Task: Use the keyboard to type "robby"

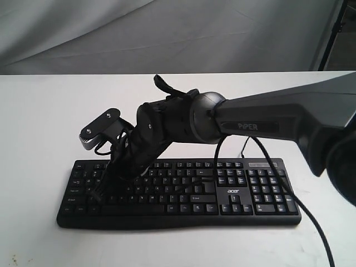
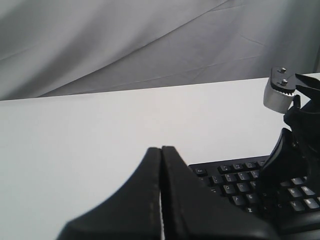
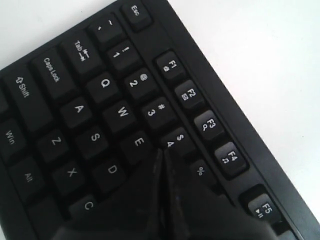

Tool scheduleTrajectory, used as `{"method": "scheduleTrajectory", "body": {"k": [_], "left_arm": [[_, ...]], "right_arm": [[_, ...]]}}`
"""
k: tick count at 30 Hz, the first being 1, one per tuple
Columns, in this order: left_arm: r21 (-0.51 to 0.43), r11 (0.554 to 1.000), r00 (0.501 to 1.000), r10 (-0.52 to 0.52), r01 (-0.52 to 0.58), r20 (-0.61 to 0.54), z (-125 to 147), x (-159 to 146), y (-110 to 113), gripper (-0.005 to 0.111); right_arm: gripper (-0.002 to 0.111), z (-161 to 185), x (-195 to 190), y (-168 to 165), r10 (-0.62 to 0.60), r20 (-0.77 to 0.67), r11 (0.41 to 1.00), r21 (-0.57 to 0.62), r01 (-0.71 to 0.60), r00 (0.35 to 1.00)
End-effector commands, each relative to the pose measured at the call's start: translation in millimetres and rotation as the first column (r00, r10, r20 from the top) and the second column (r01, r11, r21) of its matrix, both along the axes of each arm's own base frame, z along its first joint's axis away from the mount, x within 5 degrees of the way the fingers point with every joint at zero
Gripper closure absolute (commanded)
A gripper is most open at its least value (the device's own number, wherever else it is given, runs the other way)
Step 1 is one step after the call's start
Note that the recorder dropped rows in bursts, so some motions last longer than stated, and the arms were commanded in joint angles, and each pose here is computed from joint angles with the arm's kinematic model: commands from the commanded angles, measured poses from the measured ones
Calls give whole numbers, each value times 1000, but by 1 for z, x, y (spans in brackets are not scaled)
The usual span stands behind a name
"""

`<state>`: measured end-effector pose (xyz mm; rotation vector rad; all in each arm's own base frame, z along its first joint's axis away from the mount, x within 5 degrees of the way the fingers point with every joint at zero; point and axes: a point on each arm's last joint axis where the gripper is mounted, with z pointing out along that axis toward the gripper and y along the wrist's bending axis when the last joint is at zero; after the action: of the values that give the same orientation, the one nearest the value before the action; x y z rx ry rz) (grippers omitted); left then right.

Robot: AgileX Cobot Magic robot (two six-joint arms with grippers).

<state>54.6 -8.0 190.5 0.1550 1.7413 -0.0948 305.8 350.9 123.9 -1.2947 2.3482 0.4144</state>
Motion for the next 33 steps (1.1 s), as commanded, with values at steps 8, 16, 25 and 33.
{"method": "scheduleTrajectory", "body": {"k": [8, 16, 25, 33], "left_arm": [[1, 1000, 1000, -6, 6, 7, -1, 0, 0, 107], [1, 1000, 1000, -6, 6, 7, -1, 0, 0, 107], [1, 1000, 1000, -6, 6, 7, -1, 0, 0, 107], [1, 1000, 1000, -6, 6, 7, -1, 0, 0, 107]], "right_arm": [[108, 12, 3, -1, 2, 37, 1000, 10, -2, 999], [108, 57, 4, -30, -61, 35, 998, 27, 60, 998], [108, 52, -8, -81, -164, -12, 986, -9, 164, 986], [108, 27, -7, -81, -184, -29, 983, -20, 183, 983]]}}
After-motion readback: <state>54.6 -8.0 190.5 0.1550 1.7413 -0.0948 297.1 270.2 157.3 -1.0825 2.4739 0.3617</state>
